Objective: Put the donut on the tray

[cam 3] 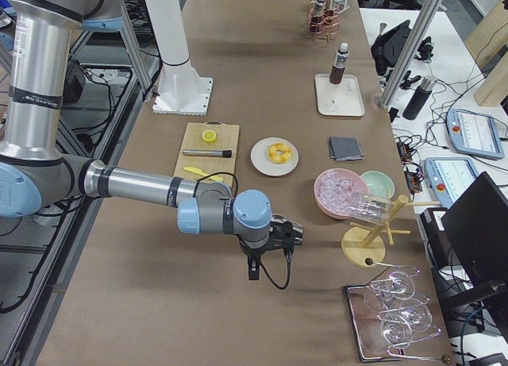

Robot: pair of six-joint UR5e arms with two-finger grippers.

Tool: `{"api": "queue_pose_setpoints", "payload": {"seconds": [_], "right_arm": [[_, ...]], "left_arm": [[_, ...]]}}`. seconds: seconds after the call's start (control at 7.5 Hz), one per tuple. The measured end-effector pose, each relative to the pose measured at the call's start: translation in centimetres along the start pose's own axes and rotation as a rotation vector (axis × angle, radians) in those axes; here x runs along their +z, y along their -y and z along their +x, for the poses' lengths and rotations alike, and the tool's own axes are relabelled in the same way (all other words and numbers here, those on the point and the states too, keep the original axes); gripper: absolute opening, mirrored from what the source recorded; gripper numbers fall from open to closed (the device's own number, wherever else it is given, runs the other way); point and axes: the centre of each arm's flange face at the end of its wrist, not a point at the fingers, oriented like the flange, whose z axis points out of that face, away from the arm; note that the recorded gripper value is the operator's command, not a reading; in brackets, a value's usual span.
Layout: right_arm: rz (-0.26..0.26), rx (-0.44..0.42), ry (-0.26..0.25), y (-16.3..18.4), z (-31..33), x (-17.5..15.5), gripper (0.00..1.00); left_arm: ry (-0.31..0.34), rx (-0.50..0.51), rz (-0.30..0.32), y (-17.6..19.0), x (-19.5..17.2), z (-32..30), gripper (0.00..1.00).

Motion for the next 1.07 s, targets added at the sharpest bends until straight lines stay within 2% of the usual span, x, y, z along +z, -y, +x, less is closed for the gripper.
{"api": "queue_pose_setpoints", "payload": {"seconds": [0.53,1.07], "right_arm": [[0.002,0.016,0.011,-0.54,0.64,0.08,1.00],[0.011,0.033,0.073,-1.06,0.63,-0.29,1.00]], "left_arm": [[0.001,-0.001,0.002,0.22,-0.14,0.10,0.98],[0.002,-0.001,0.005,0.23,-0.22,0.09,0.98]]}}
